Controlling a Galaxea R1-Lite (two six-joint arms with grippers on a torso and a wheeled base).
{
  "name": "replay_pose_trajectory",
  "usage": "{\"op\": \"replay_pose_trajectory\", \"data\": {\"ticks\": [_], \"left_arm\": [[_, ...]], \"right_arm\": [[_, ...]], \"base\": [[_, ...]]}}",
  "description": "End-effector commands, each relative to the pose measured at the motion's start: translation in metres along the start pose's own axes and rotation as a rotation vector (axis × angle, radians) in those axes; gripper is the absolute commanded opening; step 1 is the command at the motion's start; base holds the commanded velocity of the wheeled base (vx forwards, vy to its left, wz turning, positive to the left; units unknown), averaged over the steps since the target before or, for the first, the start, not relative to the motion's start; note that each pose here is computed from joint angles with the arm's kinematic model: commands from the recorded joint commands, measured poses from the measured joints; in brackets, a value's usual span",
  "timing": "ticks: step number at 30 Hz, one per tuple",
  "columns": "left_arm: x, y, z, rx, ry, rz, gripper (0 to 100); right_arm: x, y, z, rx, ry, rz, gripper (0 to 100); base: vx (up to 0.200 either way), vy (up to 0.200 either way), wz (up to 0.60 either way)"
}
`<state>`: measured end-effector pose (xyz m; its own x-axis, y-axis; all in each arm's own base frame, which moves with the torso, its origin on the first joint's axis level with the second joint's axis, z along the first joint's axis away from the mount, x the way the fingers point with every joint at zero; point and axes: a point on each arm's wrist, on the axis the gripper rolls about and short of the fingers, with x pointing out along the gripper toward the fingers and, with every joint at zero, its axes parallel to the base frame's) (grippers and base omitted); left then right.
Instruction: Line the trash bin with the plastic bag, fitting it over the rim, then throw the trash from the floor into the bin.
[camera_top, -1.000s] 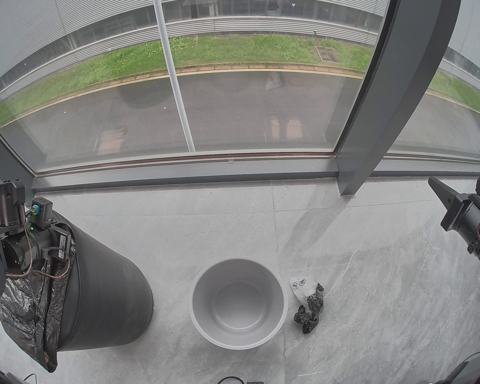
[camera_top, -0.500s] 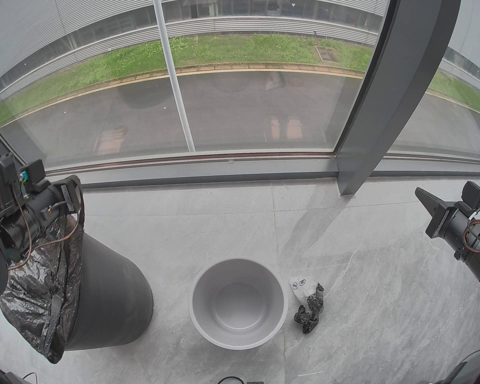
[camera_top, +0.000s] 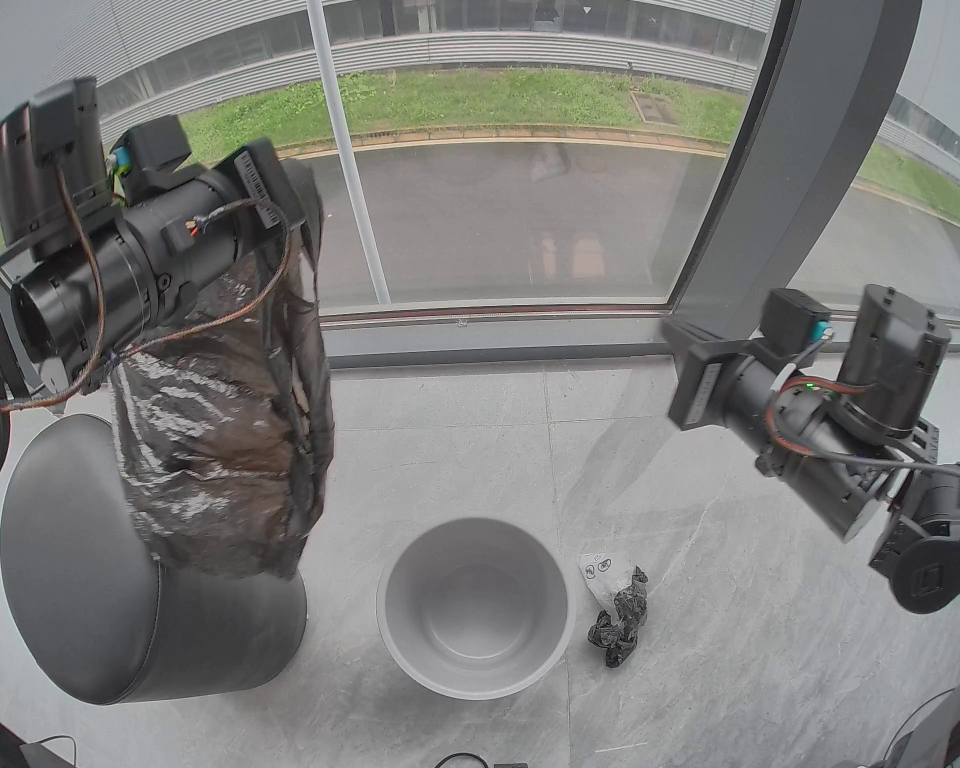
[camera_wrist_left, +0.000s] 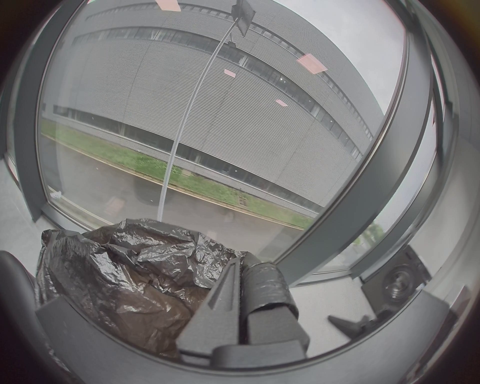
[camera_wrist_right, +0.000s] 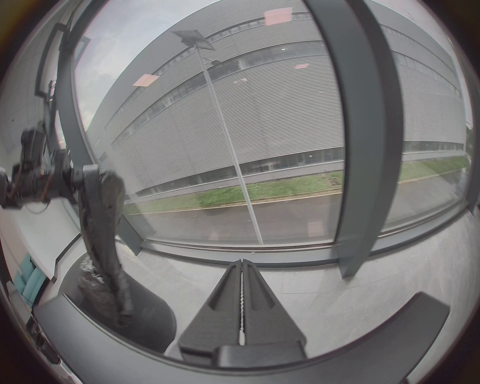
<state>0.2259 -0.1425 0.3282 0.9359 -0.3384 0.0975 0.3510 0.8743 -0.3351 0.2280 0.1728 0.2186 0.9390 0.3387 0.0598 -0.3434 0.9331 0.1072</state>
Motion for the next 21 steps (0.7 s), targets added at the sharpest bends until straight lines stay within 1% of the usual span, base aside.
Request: {"op": "replay_pose_trajectory", "data": {"ticks": [1, 2, 4, 5, 8, 9, 14, 17, 19, 21], "left_arm": [[-0.012, -0.024, 0.018, -0.057, -0.026, -0.080, 0], [-0.015, -0.025, 0.022, -0.063, -0.035, -0.085, 0], [-0.016, -0.025, 0.024, -0.064, -0.037, -0.086, 0], [-0.018, -0.026, 0.028, -0.065, -0.040, -0.087, 0], [-0.022, -0.028, 0.030, -0.065, -0.033, -0.094, 0], [-0.027, -0.033, 0.034, -0.072, -0.037, -0.116, 0], [-0.033, -0.041, 0.036, -0.092, -0.037, -0.158, 0], [-0.037, -0.043, 0.037, -0.104, -0.037, -0.168, 0], [-0.040, -0.044, 0.039, -0.135, -0.038, -0.180, 0], [-0.040, -0.045, 0.039, -0.138, -0.035, -0.181, 0]], "right_arm": [[0.024, 0.039, -0.025, -0.049, 0.056, 0.073, 0], [0.021, 0.048, -0.027, -0.057, 0.060, 0.091, 100], [0.020, 0.050, -0.027, -0.062, 0.059, 0.088, 100], [0.017, 0.056, -0.030, -0.073, 0.062, 0.076, 100], [0.013, 0.060, -0.032, -0.076, 0.070, 0.089, 100], [0.010, 0.060, -0.037, -0.084, 0.084, 0.095, 100], [0.009, 0.064, -0.050, -0.104, 0.122, 0.110, 100], [0.008, 0.070, -0.055, -0.110, 0.135, 0.123, 100], [0.014, 0.078, -0.069, -0.145, 0.163, 0.134, 100], [0.017, 0.079, -0.071, -0.155, 0.165, 0.131, 100]], "base": [[0.000, 0.000, 0.00], [0.000, 0.000, 0.00], [0.000, 0.000, 0.00], [0.000, 0.000, 0.00], [0.000, 0.000, 0.00], [0.000, 0.000, 0.00], [0.000, 0.000, 0.00], [0.000, 0.000, 0.00], [0.000, 0.000, 0.00], [0.000, 0.000, 0.00]]}}
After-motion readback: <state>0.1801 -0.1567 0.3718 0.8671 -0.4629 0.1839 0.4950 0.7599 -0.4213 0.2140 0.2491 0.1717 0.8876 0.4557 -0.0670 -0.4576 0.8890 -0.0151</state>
